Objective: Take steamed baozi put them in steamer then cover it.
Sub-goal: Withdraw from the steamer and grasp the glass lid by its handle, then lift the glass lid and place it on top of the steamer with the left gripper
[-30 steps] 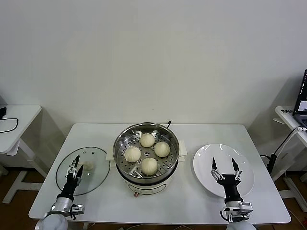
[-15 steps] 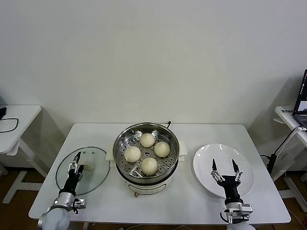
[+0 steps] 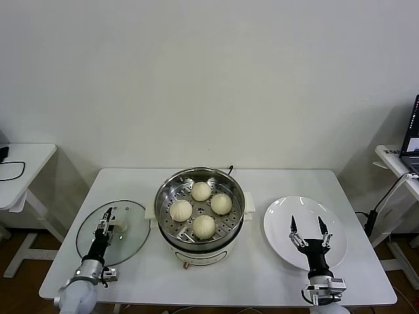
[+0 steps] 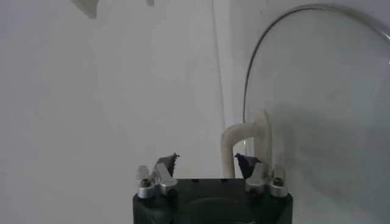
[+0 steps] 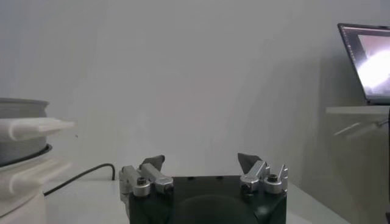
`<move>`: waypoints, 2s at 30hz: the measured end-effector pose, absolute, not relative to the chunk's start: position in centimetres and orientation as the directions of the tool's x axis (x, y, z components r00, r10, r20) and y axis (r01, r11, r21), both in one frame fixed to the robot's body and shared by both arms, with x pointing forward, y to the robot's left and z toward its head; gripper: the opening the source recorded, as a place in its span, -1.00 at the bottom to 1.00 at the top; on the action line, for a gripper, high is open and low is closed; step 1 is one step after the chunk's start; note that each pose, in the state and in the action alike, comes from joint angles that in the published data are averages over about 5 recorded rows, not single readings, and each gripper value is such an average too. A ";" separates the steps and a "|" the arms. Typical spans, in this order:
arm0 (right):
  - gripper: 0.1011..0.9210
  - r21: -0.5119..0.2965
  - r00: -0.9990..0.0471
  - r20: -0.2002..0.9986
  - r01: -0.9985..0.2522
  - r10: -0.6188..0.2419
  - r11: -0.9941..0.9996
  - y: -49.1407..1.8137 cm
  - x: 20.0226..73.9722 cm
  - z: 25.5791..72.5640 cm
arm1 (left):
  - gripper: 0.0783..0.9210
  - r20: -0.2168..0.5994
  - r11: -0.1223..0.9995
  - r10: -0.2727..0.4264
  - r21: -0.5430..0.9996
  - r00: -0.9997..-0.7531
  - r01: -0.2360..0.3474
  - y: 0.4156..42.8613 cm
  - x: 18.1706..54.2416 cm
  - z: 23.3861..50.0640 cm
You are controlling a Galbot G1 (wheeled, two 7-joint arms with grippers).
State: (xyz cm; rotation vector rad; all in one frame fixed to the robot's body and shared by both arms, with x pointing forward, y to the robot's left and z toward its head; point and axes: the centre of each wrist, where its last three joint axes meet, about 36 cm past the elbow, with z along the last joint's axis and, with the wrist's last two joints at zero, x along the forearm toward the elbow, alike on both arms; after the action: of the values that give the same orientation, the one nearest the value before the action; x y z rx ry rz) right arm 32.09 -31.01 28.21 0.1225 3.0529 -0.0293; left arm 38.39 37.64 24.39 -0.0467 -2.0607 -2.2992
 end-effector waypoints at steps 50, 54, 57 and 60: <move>0.76 0.005 -0.989 -0.107 0.106 0.106 0.994 -29.1 34.1 28.5 | -0.74 -0.221 0.182 -0.025 0.958 -0.975 -0.222 19.3 34.7 48.6; 0.76 0.005 -0.988 -0.099 0.118 0.118 0.993 -29.0 34.3 28.1 | -0.74 -0.178 0.210 0.003 0.962 -0.984 -0.174 15.7 34.4 48.8; 0.76 0.002 -0.988 -0.093 0.126 0.126 0.992 -29.0 34.4 27.8 | -0.74 -0.149 0.215 0.017 0.966 -0.989 -0.141 13.5 34.5 48.8; 0.76 -0.002 -0.987 -0.087 0.133 0.132 0.991 -29.0 34.5 27.6 | -0.74 -0.119 0.208 0.023 0.972 -0.993 -0.112 11.6 34.6 48.5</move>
State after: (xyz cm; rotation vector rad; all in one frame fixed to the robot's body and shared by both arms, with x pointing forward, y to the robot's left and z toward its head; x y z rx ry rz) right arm 34.54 -29.02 27.57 0.2027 3.0476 -0.0116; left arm 34.62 11.57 48.52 0.0939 -2.5220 -2.0456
